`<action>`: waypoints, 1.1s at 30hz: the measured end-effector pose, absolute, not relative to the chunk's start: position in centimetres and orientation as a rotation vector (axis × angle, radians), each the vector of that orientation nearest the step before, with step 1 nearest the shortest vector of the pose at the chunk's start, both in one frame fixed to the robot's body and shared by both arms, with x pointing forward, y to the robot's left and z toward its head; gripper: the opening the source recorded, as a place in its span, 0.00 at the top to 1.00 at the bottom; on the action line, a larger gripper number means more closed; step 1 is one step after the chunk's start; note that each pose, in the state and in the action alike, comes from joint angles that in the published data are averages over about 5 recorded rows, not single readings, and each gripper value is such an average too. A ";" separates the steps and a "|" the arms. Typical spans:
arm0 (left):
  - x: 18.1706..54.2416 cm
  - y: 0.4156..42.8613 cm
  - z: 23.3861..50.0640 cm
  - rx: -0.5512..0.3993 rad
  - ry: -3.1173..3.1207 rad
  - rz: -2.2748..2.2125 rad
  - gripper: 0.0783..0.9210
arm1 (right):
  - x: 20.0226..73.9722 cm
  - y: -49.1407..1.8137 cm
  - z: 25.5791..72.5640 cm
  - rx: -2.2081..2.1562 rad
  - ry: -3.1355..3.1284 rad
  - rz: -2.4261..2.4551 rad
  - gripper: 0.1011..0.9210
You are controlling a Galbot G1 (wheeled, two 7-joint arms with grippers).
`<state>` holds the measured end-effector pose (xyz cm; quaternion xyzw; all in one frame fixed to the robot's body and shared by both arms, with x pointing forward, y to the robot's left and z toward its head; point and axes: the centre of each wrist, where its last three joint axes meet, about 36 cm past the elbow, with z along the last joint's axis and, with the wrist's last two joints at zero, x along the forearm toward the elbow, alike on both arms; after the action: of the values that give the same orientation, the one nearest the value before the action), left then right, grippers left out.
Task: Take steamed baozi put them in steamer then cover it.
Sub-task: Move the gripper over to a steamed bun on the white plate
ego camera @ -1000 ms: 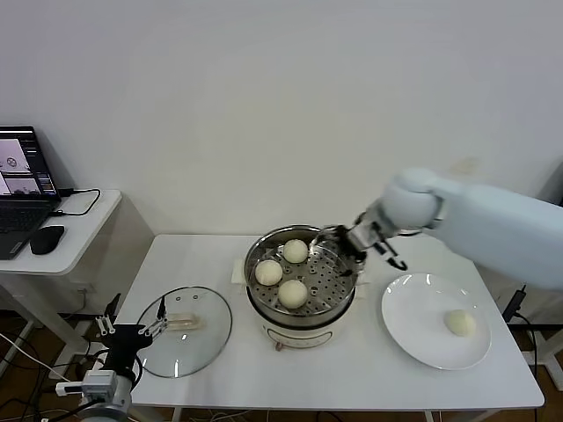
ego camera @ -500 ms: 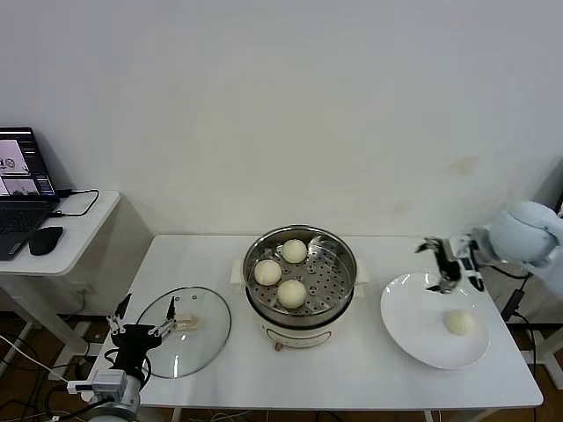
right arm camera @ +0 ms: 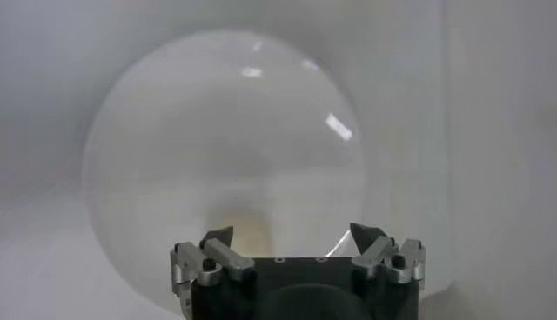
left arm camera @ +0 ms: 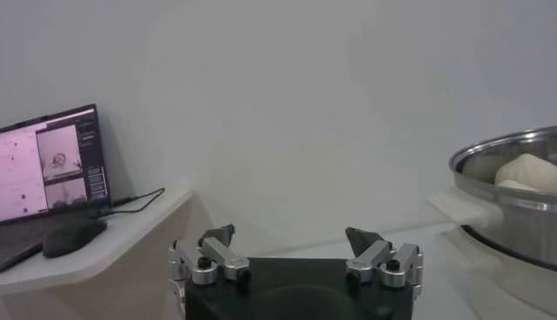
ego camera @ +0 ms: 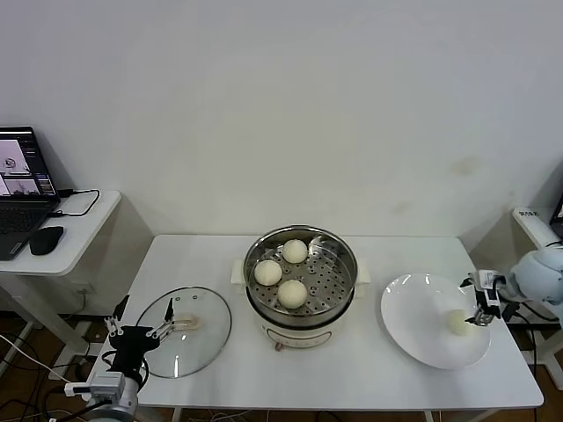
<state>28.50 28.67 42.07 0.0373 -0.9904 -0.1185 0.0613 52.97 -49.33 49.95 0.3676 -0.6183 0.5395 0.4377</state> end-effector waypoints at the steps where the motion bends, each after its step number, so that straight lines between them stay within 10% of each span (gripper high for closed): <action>1: 28.5 28.7 42.1 0.114 -2.994 -0.359 0.12 | 53.0 -49.5 49.5 0.910 -1.535 1.334 0.12; 33: 28.2 28.9 42.2 0.125 -2.996 -0.361 0.12 | 53.8 -49.9 44.2 0.874 -1.529 1.256 0.35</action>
<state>28.24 28.91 42.24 0.0413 -0.9901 -0.1192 0.0607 53.81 -49.93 44.15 0.3567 -0.6241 0.5125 0.4697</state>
